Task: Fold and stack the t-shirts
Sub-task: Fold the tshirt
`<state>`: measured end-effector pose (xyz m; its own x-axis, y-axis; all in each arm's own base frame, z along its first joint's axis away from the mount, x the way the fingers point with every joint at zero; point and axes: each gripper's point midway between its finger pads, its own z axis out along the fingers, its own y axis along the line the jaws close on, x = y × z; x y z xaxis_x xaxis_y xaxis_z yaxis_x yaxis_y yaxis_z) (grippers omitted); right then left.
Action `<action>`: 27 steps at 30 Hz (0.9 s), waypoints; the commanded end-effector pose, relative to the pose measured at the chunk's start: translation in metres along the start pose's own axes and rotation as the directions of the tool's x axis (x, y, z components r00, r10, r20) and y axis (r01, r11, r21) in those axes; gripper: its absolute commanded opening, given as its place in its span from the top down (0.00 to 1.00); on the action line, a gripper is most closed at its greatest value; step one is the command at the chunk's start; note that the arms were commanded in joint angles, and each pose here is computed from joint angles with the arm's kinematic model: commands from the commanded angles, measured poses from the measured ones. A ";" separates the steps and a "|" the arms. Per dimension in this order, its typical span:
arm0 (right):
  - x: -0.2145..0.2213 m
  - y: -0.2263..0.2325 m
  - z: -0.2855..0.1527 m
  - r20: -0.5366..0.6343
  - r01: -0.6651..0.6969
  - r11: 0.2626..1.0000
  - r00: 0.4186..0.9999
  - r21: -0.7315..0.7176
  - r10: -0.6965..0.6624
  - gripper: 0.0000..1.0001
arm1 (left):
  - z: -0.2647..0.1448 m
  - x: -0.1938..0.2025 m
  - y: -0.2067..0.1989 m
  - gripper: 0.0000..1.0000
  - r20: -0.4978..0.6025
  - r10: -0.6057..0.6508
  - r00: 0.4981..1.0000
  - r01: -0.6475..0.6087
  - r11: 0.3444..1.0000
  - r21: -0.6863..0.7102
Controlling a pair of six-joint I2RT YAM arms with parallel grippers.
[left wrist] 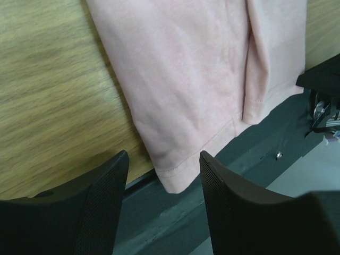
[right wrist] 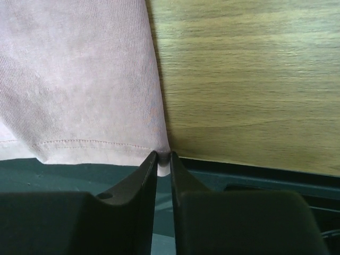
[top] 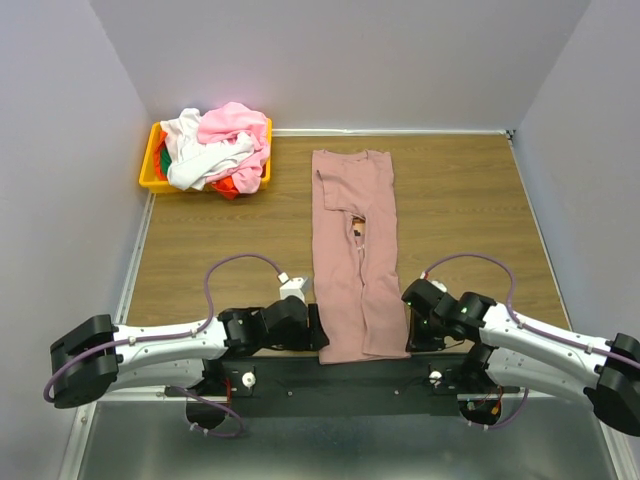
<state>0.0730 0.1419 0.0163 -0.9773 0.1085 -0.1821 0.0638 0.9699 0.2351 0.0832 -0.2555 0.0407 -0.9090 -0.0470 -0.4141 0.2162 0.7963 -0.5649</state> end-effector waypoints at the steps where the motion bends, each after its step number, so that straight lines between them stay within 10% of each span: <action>1: 0.004 0.001 0.003 -0.010 0.006 1.000 1.000 -0.019 -0.006 0.81 | 0.001 0.002 0.009 0.39 0.018 -0.023 1.000 0.024 0.999 -0.029; 27: 0.005 -0.001 0.007 -0.006 0.020 1.000 1.000 -0.024 -0.020 0.89 | 0.015 0.045 0.011 0.78 -0.107 -0.043 0.993 0.040 0.999 -0.028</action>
<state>0.0730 0.1448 0.0130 -0.9773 0.0988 -0.1876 0.0483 0.9652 0.2570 0.0571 -0.2691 0.0188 -0.9407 -0.0394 -0.3368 0.1846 0.7738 -0.6060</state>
